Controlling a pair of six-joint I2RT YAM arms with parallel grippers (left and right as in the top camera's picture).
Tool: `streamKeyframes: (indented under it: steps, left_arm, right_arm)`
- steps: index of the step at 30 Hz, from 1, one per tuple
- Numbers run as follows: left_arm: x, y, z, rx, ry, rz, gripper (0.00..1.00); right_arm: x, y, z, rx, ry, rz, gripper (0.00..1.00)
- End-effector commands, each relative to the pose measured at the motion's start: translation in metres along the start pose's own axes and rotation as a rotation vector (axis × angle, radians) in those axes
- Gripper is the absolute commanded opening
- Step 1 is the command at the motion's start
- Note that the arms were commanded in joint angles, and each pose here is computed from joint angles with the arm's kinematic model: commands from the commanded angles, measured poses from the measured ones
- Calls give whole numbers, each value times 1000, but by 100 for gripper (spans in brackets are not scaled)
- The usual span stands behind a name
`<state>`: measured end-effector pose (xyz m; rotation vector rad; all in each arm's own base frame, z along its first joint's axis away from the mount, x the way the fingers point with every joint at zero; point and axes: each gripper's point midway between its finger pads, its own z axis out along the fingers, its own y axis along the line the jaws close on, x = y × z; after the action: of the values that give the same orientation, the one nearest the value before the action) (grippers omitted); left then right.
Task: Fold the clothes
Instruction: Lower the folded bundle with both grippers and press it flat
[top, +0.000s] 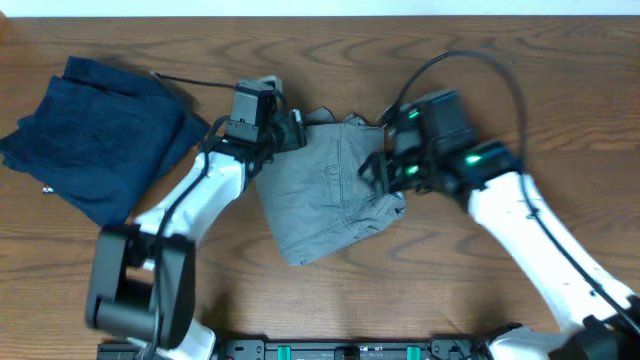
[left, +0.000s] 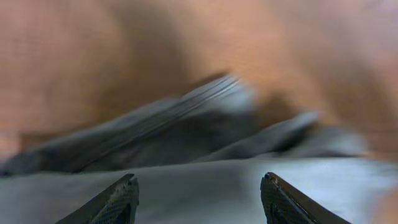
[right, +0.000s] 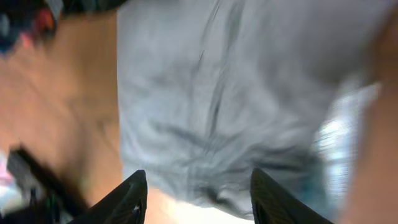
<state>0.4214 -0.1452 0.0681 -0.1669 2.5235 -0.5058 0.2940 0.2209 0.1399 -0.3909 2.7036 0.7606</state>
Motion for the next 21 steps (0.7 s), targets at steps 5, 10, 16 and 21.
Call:
streamKeyframes:
  steps: [5, 10, 16, 21]
  left_arm:
    - [46, 38, 19, -130, 192, -28, 64]
    - [93, 55, 2, -212, 388, -64, 64]
    - [161, 17, -40, -27, 754, -242, 70]
    - [165, -11, -62, 98, 827, -324, 74]
  right_arm:
    - [73, -15, 68, 34, 260, -9, 51]
    - [89, -76, 91, 252, 314, 69, 50]
    - [39, -153, 82, 501, 107, 120, 59]
    - [-20, -167, 73, 467, -86, 45, 65]
